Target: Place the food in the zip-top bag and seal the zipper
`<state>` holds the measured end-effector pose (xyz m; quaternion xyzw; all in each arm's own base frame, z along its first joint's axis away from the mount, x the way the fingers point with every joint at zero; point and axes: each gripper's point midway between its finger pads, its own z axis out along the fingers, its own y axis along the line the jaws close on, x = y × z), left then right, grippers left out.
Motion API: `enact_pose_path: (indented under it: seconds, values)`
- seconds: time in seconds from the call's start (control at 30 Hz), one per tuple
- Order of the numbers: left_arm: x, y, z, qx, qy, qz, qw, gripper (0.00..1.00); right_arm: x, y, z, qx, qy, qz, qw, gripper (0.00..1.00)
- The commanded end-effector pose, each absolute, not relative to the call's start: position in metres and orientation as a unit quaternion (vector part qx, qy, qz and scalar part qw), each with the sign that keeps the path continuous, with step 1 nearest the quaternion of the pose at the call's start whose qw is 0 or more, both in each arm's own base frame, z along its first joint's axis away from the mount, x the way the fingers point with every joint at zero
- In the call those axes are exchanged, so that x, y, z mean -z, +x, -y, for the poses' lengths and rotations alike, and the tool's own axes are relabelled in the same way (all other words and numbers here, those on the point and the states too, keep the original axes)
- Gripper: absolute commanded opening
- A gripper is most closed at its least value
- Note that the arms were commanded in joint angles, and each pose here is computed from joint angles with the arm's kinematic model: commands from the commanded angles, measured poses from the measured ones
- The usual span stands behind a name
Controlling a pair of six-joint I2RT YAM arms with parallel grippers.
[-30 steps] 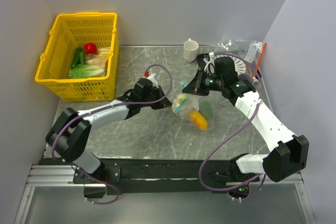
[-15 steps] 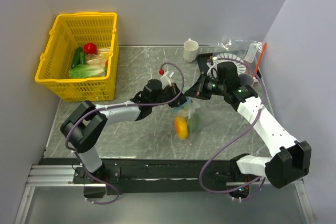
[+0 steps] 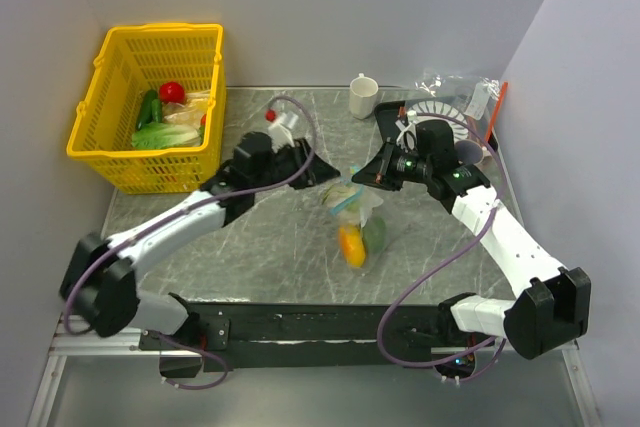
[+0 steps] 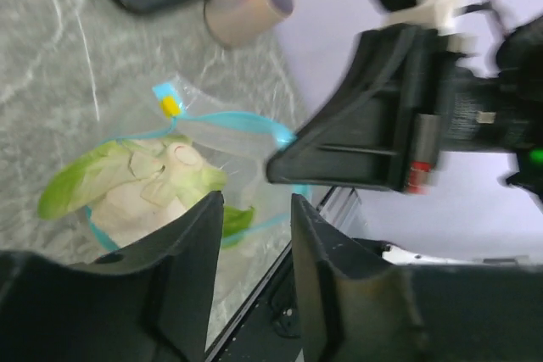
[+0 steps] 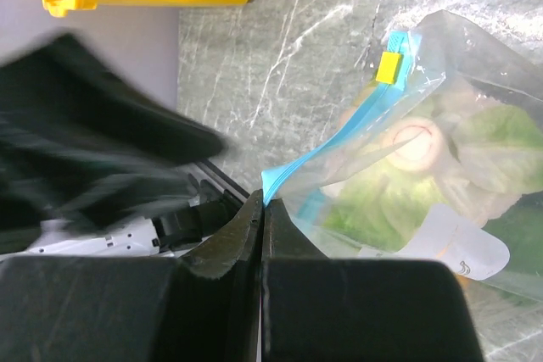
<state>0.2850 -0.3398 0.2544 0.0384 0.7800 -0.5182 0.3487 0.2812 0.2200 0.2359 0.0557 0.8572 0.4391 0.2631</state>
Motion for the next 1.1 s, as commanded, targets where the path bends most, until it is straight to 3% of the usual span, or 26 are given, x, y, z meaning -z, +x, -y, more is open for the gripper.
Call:
enact_pose_path:
  seconds: [0.0, 0.17, 0.3, 0.47, 1.07]
  values:
    - [-0.280, 0.273, 0.309, 0.490, 0.069, -0.778, 0.387, 0.49, -0.271, 0.291, -0.226, -0.468, 0.026, -0.830, 0.302, 0.00]
    - [-0.266, 0.252, 0.305, 0.478, 0.175, -0.759, 0.406, 0.66, -0.277, 0.292, -0.228, -0.469, 0.019, -0.831, 0.298, 0.00]
    - [-0.250, 0.239, 0.311, 0.475, 0.275, -0.725, 0.417, 0.72, -0.278, 0.292, -0.226, -0.463, 0.019, -0.834, 0.298, 0.00]
    - [-0.225, 0.246, 0.315, 0.431, 0.315, -0.736, 0.416, 0.75, -0.281, 0.289, -0.226, -0.464, 0.013, -0.835, 0.296, 0.00]
    - [-0.195, 0.250, 0.338, 0.434, 0.401, -0.683, 0.428, 0.56, -0.282, 0.286, -0.226, -0.464, 0.007, -0.836, 0.295, 0.00]
